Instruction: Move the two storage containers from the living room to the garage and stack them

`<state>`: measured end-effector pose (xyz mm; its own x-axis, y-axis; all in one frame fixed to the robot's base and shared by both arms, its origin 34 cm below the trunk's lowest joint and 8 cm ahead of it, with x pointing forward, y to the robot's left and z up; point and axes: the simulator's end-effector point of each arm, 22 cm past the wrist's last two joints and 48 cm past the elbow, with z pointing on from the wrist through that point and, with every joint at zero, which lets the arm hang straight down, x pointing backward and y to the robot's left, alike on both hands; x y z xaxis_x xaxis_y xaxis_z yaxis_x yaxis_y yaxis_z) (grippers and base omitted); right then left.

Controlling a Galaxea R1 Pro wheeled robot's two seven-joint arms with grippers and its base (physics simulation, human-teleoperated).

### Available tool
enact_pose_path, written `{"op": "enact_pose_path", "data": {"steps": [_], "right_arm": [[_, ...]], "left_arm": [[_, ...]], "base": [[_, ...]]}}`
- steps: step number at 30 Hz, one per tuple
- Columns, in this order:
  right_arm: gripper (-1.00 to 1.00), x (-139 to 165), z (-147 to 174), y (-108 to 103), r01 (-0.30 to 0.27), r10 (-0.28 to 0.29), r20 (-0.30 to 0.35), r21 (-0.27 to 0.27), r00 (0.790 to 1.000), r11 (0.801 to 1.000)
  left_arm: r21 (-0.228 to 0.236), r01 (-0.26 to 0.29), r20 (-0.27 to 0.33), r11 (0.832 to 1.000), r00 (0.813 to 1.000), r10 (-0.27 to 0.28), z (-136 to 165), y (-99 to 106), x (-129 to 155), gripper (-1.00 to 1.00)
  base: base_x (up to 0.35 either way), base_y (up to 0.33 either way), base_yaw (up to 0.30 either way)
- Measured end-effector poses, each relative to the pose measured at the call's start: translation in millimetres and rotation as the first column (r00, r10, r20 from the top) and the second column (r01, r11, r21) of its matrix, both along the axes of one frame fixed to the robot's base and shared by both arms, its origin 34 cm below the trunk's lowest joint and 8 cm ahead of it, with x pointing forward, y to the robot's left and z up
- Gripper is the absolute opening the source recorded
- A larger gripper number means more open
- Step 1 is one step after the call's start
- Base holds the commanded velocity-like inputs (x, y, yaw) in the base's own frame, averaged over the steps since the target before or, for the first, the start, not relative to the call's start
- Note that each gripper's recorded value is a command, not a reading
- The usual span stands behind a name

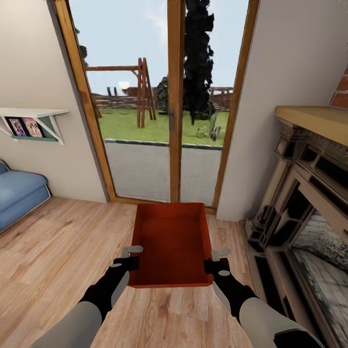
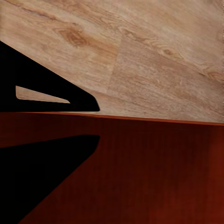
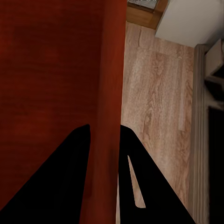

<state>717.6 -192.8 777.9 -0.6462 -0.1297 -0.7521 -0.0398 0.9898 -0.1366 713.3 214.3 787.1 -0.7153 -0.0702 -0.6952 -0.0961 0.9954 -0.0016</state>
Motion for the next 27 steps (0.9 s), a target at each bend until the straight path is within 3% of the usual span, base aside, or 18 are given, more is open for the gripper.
{"op": "enact_pose_path", "data": {"steps": [27], "right_arm": [[-1.00, 6.9, 24.2, 0.0, 0.000, 0.000, 0.041, 0.000, 0.999, 1.000]], "left_arm": [[0.000, 0.000, 0.041, 1.000, 0.999, 0.000, 24.1, 0.0, 6.6, -1.00]], "base": [[0.000, 0.000, 0.000]]}}
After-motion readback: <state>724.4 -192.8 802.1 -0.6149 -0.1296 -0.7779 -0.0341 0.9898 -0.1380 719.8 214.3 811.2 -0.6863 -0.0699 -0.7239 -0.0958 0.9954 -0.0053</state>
